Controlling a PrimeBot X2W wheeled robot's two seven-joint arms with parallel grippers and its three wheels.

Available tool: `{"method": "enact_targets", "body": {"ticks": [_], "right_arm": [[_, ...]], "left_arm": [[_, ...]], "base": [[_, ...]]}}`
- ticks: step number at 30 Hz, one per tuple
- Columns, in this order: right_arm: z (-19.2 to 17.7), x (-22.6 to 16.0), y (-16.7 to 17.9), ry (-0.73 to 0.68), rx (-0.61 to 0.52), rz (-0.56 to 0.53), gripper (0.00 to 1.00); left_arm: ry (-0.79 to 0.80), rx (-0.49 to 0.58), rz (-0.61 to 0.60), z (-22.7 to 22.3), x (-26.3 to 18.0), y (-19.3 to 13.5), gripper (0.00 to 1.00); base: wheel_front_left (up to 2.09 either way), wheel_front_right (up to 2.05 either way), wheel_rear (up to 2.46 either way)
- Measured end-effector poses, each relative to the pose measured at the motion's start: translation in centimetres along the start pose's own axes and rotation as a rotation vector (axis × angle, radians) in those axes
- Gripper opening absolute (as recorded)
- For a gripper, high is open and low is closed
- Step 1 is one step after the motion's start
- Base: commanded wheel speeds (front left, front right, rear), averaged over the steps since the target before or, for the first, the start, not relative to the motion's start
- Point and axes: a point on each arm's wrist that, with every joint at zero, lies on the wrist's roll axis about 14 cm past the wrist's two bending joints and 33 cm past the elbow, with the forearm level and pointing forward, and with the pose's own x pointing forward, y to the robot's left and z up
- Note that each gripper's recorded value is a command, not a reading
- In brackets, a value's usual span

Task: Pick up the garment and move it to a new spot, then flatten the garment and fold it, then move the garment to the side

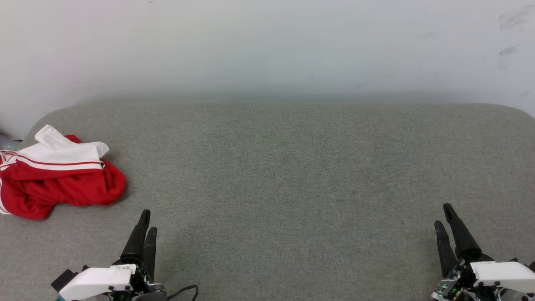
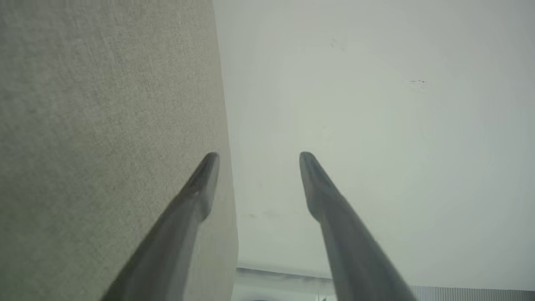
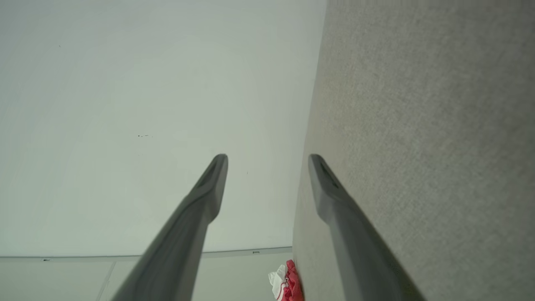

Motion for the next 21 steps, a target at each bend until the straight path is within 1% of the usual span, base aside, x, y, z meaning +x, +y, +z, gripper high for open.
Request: {"method": "enact_targets", "body": {"ticks": [7,8,9,11,16,21], "right_arm": [[0.3,0.2,0.9,-0.023,-0.127,0.021,1.00],[0.3,0.2,0.9,-0.023,-0.127,0.021,1.00],[0.4,0.2,1.2,-0.031,-0.158,0.029,1.00],[0.5,0.2,1.3,-0.035,-0.172,0.033,1.00],[0.6,0.3,2.1,-0.049,-0.262,0.055,1.00],[0.2,0.4,3.3,-0.051,-0.390,0.090,1.00]], "left_arm": [[-0.045,0.100,-0.009,1.0,0.0,-0.5,1.00],[-0.045,0.100,-0.009,1.0,0.0,-0.5,1.00],[-0.058,0.136,-0.014,1.3,0.0,-0.8,1.00],[-0.063,0.154,-0.014,1.4,0.1,-0.9,1.00],[-0.076,0.258,-0.022,1.5,0.2,-1.7,1.00],[-0.081,0.372,-0.026,1.2,0.3,-2.4,1.00]], "base": [[0.00,0.00,0.00],[0.00,0.00,0.00],[0.00,0.00,0.00],[0.00,0.00,0.00],[0.00,0.00,0.00],[0.00,0.00,0.00]]}}
